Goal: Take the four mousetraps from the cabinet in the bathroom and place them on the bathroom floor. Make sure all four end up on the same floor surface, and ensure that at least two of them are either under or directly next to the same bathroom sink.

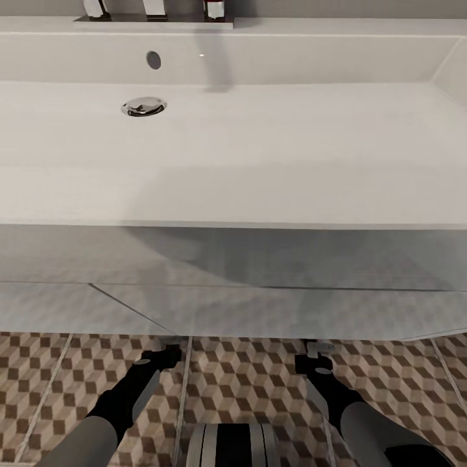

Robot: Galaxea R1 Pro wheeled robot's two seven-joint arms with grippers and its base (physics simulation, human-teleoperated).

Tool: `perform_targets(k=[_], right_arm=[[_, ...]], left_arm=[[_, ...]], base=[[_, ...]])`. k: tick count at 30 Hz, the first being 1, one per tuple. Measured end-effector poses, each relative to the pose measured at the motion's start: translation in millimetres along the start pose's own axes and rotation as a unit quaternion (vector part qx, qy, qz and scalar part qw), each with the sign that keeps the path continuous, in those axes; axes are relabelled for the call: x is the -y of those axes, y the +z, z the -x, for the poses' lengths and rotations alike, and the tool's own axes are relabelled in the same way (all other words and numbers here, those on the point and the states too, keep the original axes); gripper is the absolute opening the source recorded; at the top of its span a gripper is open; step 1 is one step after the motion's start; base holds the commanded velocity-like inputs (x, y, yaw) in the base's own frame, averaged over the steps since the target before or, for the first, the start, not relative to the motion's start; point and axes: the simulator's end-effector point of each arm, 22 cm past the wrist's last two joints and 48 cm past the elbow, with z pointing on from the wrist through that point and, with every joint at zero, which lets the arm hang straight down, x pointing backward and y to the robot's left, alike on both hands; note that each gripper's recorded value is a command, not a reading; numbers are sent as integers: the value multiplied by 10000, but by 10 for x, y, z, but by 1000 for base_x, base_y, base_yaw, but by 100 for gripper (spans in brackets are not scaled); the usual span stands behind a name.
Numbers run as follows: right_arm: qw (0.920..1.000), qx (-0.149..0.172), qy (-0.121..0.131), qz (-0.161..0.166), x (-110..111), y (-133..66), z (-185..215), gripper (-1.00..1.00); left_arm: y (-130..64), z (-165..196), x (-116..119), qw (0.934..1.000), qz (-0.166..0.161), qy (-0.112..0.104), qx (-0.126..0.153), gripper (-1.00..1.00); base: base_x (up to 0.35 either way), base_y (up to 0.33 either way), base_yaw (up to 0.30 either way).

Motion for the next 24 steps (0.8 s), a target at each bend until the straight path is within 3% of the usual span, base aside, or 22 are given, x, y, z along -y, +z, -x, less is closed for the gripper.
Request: perform_targets(k=[11, 24], right_arm=[[10000, 32, 36, 6, 11, 3, 15, -100], [10000, 56, 37, 14, -2, 1, 26, -100]], left_arm=[[2, 40, -86, 10000, 53, 14, 50, -100], [-10, 69, -14, 10000, 0, 31, 76, -100]], base=[[0, 0, 0], [0, 0, 0]])
